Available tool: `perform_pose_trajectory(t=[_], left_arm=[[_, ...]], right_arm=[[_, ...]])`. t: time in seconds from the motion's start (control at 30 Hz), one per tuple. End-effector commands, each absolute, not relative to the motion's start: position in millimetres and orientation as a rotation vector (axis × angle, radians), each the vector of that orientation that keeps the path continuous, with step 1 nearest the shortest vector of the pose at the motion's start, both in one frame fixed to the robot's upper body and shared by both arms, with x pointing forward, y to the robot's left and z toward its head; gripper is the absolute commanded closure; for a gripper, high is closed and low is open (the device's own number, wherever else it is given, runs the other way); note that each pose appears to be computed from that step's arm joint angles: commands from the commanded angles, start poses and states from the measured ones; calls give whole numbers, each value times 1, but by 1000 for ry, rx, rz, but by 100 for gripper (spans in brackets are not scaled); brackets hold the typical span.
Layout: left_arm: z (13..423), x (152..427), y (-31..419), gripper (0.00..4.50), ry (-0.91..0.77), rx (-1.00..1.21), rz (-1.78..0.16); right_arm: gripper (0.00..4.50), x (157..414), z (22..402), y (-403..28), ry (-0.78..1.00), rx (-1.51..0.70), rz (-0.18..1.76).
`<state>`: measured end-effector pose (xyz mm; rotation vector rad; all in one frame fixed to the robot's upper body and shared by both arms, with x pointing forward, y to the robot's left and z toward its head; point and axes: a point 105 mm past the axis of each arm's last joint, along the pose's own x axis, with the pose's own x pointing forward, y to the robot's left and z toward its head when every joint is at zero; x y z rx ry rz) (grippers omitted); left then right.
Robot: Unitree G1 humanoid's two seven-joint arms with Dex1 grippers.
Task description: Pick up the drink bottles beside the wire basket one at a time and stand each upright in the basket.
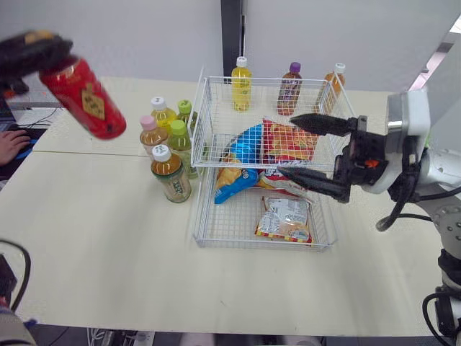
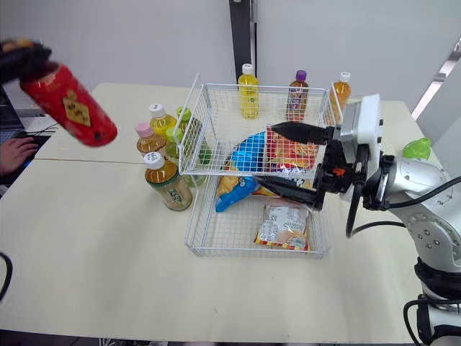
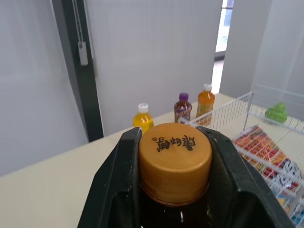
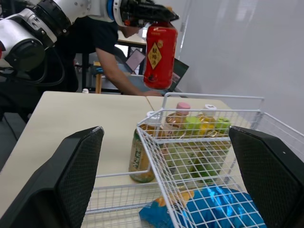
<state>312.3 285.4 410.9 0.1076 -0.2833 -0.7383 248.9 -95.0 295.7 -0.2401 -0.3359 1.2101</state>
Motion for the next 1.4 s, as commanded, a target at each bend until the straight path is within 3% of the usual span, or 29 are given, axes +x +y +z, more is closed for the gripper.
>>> perform_pose_trajectory(t=[0.03, 0.23, 0.43, 0.67, 1.03, 1.4], left_arm=[[445, 308, 267, 314, -371, 144, -810], [483, 325, 211, 314, -490, 140, -960], [492, 339, 151, 314, -537, 146, -1116], [475, 358, 79, 314, -556, 105, -1239], [425, 384, -6, 314, -487, 162, -1238], [398, 394, -34, 314, -422, 140, -1215]], right_arm=[[0, 242, 312, -102, -396, -277, 1148], [0, 245, 326, -115, -428, -279, 1012], [0, 242, 323, -130, -417, -323, 896], [0, 238, 313, -140, -404, -347, 808], [0, 232, 309, -136, -407, -343, 768], [0, 230, 312, -130, -416, -343, 743]])
